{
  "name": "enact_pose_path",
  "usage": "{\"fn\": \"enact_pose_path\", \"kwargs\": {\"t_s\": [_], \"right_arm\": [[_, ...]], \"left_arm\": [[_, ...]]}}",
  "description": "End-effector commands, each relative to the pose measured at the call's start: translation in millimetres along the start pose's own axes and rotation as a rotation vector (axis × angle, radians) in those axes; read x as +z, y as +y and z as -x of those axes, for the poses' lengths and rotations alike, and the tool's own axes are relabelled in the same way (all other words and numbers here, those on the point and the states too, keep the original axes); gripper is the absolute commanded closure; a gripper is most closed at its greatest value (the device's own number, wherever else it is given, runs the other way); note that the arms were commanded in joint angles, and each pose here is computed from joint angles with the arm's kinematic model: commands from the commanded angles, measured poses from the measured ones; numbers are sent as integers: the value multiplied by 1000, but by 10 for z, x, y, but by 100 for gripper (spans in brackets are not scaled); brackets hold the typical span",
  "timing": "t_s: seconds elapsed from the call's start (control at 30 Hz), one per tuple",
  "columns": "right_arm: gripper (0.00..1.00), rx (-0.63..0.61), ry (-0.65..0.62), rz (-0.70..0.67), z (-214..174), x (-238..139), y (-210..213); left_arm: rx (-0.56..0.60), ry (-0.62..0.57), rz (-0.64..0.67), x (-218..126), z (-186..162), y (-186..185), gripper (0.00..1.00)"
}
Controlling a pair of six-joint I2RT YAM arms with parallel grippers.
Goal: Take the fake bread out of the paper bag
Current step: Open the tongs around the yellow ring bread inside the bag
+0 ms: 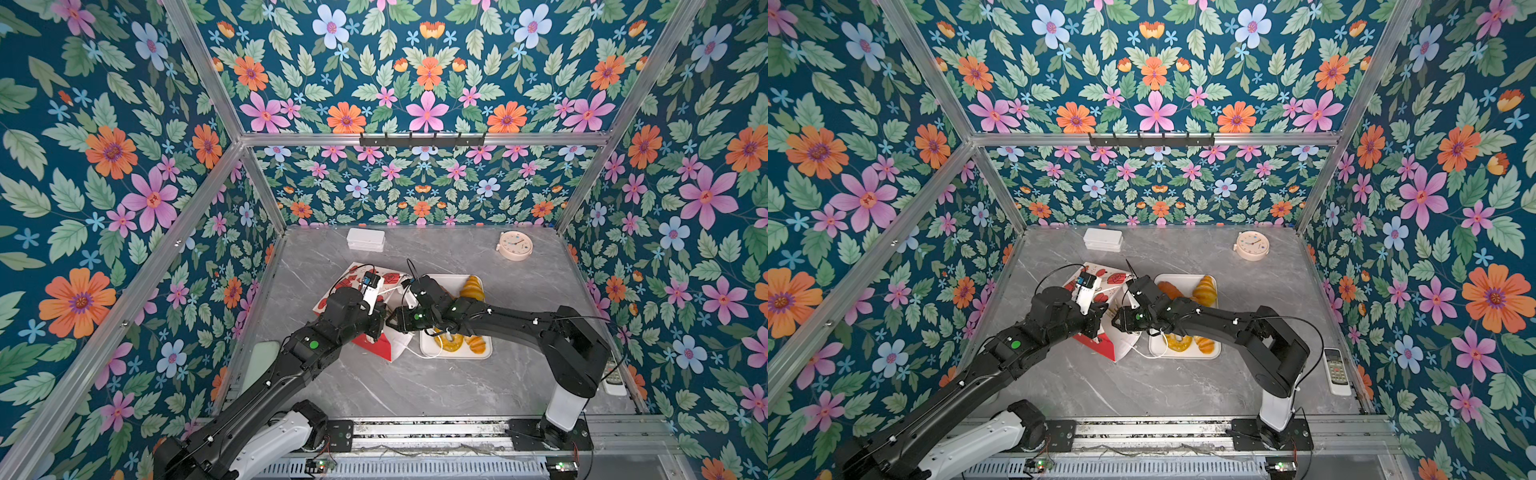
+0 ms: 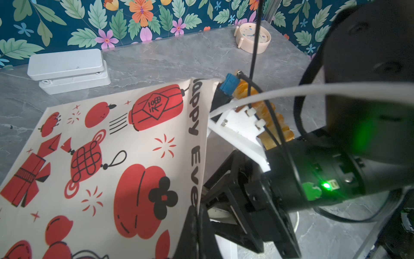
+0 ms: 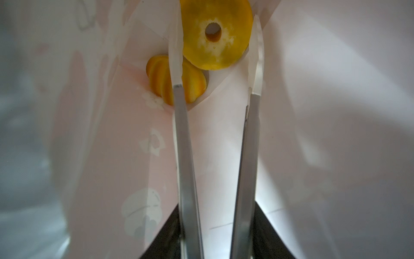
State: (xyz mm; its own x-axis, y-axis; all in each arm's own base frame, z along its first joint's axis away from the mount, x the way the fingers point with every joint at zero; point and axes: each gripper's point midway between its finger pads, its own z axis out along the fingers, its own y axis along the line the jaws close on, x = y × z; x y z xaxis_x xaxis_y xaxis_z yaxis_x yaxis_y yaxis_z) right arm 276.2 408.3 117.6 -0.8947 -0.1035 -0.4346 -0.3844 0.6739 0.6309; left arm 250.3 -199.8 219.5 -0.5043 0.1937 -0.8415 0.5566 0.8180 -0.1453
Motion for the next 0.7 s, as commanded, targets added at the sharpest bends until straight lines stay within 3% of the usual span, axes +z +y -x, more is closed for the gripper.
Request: {"fn": "enact_pose_path", "kwargs": {"t_s": [0.0,0.27,0.67], "right_arm": [[56,-22,-39,11,91,2,45],[56,-28,-38,6,127,48,43],[56,-36,11,103,52,256,126]], "left_arm": [[6,-6,-16,4,44,-33,100],[6,-1,-37,38,33,-68,100],[8,-8,-36,36,43,-66,100]]}}
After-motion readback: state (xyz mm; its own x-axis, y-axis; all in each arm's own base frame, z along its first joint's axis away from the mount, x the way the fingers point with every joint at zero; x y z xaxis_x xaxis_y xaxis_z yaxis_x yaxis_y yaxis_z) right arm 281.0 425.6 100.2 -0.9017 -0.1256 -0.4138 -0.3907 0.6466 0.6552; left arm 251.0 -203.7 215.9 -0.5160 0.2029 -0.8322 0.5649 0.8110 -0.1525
